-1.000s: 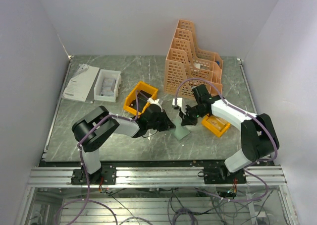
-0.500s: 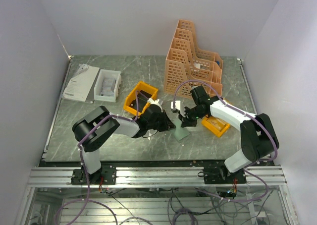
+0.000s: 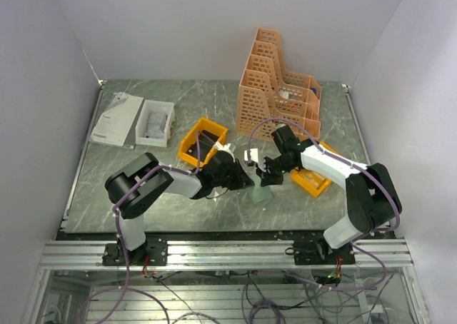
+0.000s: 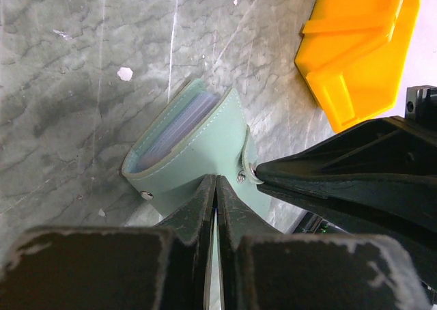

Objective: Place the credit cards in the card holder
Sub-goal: Close the card holder at the center of the board.

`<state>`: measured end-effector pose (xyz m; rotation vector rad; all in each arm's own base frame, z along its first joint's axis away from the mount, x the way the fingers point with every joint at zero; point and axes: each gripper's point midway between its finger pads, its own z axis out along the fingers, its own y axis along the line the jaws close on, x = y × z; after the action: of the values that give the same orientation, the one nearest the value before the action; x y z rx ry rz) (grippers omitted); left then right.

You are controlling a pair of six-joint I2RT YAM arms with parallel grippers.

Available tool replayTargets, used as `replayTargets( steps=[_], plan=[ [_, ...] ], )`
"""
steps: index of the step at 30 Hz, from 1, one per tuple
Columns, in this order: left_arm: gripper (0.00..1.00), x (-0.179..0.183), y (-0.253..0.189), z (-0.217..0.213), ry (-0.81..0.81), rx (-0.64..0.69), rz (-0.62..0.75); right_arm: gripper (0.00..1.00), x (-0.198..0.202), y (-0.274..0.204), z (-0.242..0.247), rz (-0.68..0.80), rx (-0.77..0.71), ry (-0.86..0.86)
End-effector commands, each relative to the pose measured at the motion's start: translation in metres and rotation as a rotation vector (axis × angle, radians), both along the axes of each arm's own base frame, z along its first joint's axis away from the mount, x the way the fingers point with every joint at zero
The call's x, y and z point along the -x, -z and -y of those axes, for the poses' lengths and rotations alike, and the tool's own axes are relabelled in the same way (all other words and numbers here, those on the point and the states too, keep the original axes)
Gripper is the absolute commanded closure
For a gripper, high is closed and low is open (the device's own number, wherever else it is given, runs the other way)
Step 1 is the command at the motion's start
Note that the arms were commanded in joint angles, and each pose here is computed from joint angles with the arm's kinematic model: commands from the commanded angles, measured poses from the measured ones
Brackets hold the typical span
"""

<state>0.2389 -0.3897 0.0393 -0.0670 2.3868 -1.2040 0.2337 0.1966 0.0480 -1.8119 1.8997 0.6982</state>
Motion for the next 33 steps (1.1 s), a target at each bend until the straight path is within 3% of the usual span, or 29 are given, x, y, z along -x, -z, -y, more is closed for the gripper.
replayTargets(
  steps=[1, 12, 17, 25, 33],
  plan=[
    [0.88, 0.010, 0.015, -0.003, 0.022, -0.033, -0.020, 1.00, 0.013, 0.004, -0.004, -0.043, -0.009, -0.027],
    [0.79, 0.011, -0.043, -0.014, 0.018, 0.009, 0.117, 1.00, -0.002, -0.012, -0.001, -0.017, -0.053, 0.043],
    [0.76, 0.029, -0.039, -0.013, 0.048, 0.011, 0.118, 1.00, -0.005, -0.018, -0.003, -0.026, -0.086, 0.045],
    [0.90, 0.027, -0.012, 0.004, 0.040, 0.025, 0.069, 1.00, 0.005, -0.015, -0.003, -0.036, -0.103, -0.006],
    [0.93, 0.026, 0.006, 0.010, 0.052, -0.005, 0.042, 1.00, 0.010, -0.010, -0.002, -0.042, -0.097, -0.039]
  ],
)
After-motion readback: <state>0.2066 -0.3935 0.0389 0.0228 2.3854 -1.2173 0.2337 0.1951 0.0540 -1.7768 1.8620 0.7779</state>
